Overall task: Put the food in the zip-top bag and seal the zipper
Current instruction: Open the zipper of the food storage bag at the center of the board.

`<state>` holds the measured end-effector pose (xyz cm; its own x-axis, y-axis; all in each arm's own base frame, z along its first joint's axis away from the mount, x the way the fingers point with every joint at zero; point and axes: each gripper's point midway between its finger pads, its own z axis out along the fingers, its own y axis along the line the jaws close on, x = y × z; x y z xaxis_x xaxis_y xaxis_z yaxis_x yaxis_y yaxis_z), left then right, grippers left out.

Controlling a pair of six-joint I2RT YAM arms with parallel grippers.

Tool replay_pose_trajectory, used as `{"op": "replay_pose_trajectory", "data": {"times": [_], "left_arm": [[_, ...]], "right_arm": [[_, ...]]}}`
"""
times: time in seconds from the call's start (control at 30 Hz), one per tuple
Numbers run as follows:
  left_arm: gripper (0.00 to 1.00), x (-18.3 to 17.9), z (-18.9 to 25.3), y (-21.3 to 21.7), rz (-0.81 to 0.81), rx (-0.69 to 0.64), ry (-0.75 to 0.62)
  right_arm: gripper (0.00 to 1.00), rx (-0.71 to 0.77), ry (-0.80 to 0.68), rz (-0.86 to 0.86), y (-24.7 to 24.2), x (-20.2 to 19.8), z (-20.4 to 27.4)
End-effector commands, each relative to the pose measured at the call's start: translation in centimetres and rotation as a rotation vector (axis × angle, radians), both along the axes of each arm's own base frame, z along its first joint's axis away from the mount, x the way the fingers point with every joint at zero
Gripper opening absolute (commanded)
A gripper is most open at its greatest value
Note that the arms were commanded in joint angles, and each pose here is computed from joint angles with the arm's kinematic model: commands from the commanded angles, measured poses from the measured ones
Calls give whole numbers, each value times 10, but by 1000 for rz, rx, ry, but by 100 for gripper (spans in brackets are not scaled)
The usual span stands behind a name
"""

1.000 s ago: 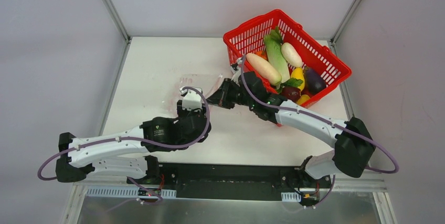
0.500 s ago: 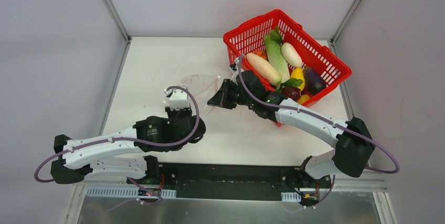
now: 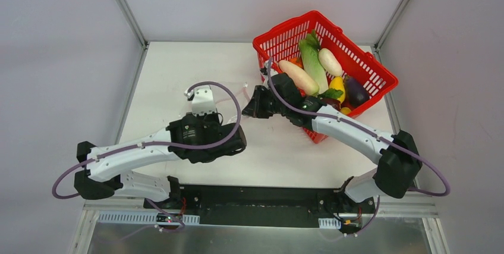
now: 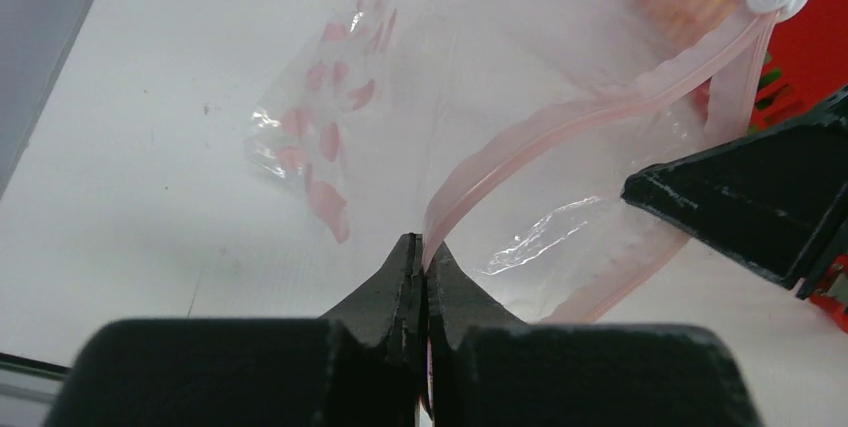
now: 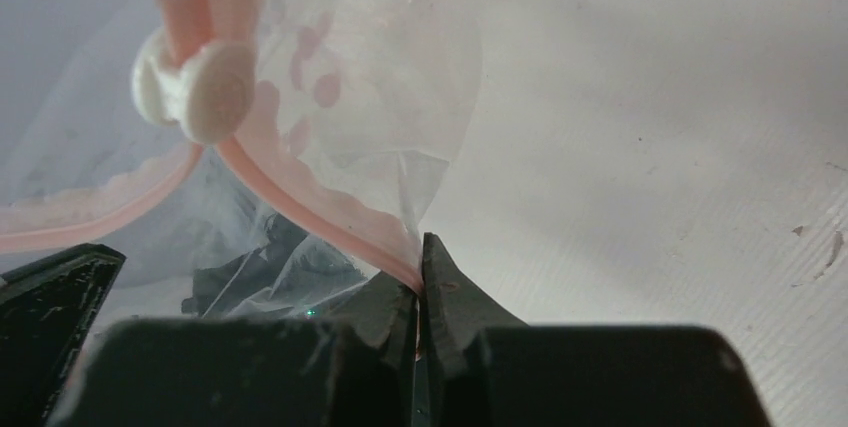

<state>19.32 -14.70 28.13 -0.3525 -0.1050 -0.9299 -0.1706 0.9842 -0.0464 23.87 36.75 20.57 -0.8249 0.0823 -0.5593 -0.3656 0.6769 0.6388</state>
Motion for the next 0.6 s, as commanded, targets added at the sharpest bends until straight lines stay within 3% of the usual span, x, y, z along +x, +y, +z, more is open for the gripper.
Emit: {"op": "replay_pose_trajectory", "data": {"times": [0.0, 0.07, 0.1, 0.17, 0.27, 0.4, 0.57], "left_arm": [[6, -4, -4, 16, 24, 50, 12], [47, -3, -10, 15, 17, 40, 8], [59, -2, -10, 13, 7, 16, -2], [71, 0, -15, 6, -36, 1, -4], [74, 3, -27, -8, -131, -25, 33], [59, 7, -45, -8, -156, -94, 74], [63, 8, -44, -13, -211, -97, 60]], "right_arm": [[4, 23, -12, 24, -2, 14, 9], [3, 36, -4, 74, 2, 10, 10], [3, 35, 4, 99, 5, 7, 10], [2, 38, 23, 139, 8, 1, 9], [2, 58, 45, 182, 11, -7, 6], [2, 61, 45, 183, 9, -9, 9], [2, 46, 41, 200, 8, -11, 4]]}}
